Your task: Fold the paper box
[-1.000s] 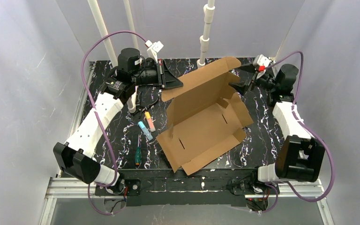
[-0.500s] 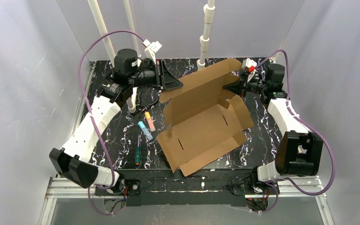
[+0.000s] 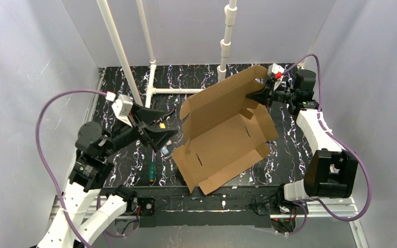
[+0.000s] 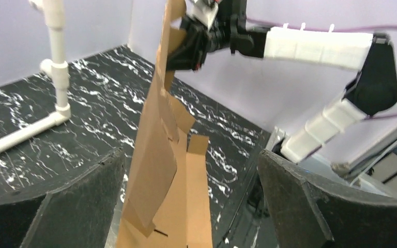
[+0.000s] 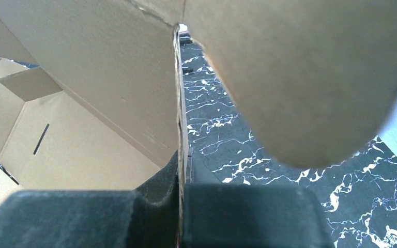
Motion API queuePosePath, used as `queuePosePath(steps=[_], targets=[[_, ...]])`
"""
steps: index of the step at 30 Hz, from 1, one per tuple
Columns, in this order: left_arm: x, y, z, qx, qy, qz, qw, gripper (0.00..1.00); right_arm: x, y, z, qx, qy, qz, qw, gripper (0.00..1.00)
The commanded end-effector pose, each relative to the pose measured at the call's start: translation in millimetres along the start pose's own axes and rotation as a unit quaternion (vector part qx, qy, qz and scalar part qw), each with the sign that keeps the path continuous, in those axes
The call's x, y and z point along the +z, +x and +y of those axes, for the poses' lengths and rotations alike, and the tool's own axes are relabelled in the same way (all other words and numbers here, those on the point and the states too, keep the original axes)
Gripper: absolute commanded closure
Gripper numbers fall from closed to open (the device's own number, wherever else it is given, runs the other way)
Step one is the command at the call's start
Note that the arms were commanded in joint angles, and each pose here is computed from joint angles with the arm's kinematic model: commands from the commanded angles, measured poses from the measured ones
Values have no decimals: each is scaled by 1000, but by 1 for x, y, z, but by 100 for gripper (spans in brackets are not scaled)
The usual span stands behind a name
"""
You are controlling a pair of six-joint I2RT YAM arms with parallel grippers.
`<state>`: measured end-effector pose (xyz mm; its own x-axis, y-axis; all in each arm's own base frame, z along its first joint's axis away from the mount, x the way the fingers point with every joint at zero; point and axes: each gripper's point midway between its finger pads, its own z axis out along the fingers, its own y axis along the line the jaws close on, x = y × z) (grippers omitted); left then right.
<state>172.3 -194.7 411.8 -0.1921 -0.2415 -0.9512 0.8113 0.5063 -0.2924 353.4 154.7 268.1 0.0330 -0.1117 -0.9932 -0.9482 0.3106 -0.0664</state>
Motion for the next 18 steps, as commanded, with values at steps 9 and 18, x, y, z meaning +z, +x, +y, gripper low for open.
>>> queuePosePath(steps=[9, 18], targets=[[39, 67, 11, 21, 29, 17, 999, 2, 0, -19, -12, 22, 21, 8, 999, 99], [72, 65, 37, 19, -41, -26, 999, 13, 2, -18, -10, 34, 25, 14, 999, 99]])
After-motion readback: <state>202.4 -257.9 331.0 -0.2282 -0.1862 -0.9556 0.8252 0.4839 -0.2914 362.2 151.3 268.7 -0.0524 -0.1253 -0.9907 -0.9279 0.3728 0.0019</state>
